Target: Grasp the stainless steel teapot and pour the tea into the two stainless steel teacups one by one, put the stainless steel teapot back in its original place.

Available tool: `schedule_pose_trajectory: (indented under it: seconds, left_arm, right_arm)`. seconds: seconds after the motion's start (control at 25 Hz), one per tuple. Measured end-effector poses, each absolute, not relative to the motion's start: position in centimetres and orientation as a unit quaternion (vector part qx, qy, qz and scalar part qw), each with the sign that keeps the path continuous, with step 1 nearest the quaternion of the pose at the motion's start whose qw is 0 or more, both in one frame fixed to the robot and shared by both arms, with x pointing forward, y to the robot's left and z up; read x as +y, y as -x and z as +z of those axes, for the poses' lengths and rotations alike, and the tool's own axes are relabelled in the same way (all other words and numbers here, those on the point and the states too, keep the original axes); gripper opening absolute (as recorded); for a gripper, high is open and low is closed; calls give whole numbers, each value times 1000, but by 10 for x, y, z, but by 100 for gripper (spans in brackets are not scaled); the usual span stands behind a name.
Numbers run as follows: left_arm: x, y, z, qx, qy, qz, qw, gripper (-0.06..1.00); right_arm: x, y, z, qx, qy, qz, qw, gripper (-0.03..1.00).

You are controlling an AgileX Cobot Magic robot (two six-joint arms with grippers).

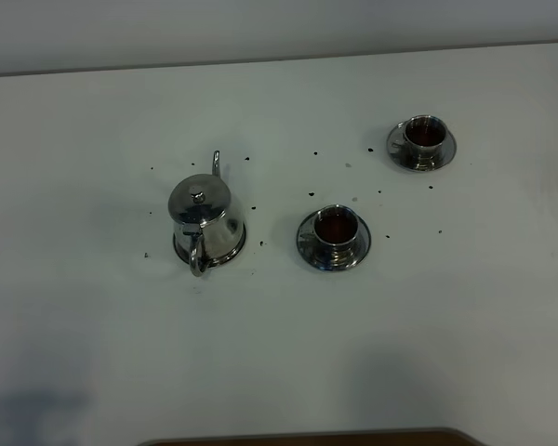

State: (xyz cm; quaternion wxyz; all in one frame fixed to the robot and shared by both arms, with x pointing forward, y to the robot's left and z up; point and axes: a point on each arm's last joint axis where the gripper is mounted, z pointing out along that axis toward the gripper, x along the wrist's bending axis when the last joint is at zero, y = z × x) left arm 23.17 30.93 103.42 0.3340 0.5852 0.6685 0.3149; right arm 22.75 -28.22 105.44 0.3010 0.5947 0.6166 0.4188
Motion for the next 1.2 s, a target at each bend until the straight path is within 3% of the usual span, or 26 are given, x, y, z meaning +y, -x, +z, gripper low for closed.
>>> schedule_pose_trajectory:
  seconds: [1.2]
  left_arm:
    - [309, -232, 1034, 669, -585, 315, 334, 50]
  right_arm:
    - [-282, -227, 1054, 617, -594, 419, 301, 24]
